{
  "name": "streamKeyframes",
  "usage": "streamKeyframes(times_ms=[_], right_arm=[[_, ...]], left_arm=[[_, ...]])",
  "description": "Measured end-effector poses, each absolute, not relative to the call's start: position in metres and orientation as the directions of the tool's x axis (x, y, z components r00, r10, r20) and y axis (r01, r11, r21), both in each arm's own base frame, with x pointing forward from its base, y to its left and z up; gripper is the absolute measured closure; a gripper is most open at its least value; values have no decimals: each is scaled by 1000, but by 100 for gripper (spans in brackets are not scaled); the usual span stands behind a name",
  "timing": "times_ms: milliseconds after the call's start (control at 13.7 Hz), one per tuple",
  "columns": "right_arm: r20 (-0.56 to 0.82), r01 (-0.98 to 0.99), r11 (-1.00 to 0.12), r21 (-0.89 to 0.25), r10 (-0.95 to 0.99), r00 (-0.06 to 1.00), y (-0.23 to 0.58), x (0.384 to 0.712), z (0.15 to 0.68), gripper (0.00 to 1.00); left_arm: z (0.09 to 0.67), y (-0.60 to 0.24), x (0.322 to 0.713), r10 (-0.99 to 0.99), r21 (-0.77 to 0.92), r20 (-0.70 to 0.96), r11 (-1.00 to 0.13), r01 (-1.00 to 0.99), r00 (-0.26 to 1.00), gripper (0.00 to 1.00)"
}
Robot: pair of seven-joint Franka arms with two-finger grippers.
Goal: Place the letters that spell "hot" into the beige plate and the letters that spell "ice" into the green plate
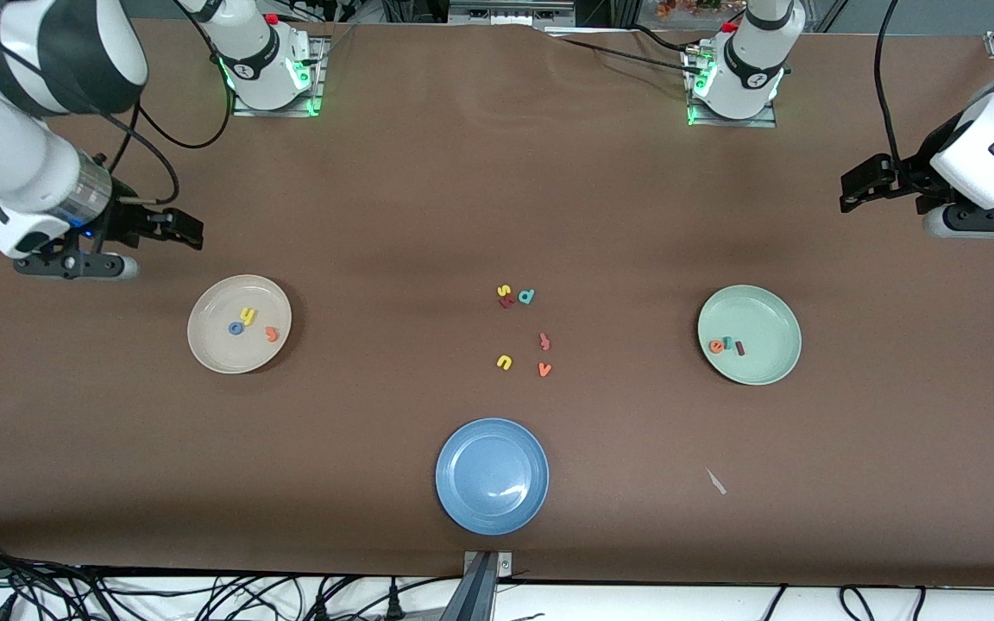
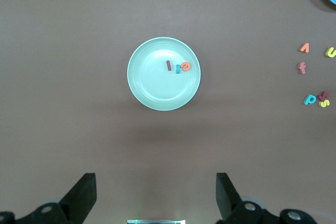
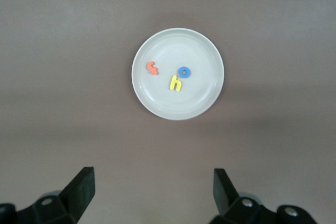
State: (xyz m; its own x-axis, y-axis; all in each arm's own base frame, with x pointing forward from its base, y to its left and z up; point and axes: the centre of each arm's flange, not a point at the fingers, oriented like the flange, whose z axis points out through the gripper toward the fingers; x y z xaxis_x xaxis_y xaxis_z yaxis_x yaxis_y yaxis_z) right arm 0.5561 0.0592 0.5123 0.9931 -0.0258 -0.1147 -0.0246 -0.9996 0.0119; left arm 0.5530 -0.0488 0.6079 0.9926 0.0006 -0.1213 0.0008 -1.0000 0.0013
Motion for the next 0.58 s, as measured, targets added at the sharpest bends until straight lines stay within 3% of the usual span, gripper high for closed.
streamKeyframes(times_ms=[292, 585], right_arm=[[-136, -28, -1000, 13, -30, 990, 41, 553, 567, 0], [-132, -14, -1000, 8, -15, 991, 32, 553, 577, 0]], left_arm=[[608, -49, 553, 1, 1, -123, -1000, 1, 992, 0], [608, -49, 553, 0, 1, -125, -1000, 1, 992, 0]])
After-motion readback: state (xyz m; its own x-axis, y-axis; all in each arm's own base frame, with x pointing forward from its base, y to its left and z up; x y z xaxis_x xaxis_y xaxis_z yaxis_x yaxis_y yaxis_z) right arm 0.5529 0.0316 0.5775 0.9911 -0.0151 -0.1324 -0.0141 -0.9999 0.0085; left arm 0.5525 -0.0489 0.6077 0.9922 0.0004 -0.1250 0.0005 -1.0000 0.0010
